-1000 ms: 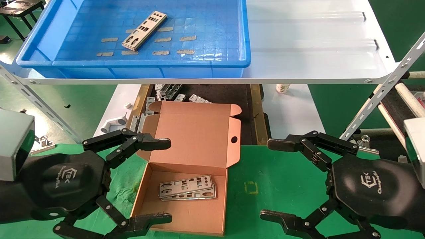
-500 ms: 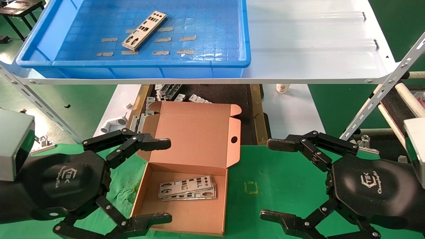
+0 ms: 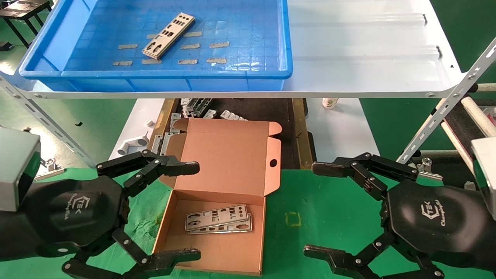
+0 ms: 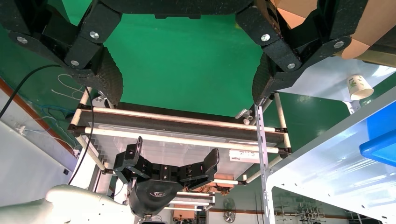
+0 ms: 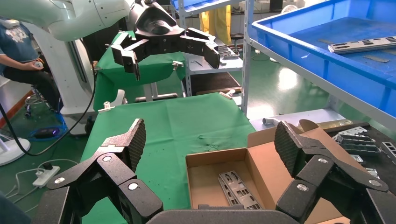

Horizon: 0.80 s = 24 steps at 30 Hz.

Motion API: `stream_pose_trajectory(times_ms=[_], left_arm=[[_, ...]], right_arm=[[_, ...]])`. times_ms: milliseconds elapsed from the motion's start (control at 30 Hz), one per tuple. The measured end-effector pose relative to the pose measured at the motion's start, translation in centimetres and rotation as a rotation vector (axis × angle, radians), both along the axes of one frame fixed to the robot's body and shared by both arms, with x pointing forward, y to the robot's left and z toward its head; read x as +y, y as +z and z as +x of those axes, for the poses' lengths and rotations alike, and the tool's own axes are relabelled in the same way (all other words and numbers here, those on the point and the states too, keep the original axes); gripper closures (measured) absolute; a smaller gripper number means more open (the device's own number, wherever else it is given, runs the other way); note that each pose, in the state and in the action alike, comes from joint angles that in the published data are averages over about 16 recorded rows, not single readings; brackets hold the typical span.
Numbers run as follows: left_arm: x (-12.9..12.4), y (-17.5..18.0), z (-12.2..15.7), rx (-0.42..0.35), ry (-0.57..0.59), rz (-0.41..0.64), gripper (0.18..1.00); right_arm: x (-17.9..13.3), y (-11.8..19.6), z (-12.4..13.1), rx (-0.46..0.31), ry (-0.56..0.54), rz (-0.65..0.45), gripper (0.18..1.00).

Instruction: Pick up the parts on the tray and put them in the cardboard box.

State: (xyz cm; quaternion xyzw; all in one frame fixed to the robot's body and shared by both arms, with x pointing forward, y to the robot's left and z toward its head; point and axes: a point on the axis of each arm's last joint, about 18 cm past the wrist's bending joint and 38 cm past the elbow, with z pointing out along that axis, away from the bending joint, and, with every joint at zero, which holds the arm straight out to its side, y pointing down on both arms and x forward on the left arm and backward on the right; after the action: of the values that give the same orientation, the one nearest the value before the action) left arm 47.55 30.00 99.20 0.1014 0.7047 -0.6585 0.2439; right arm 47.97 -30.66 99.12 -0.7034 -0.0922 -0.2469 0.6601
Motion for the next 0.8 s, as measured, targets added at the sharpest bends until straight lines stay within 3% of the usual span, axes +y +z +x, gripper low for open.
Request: stream_pose_trajectory(times_ms=[800], left_arm=[[0.00,0.00,0.00,0.000,0.000,0.000,0.184]], right_arm=[[0.00,0.00,0.00,0.000,0.000,0.000,0.178]])
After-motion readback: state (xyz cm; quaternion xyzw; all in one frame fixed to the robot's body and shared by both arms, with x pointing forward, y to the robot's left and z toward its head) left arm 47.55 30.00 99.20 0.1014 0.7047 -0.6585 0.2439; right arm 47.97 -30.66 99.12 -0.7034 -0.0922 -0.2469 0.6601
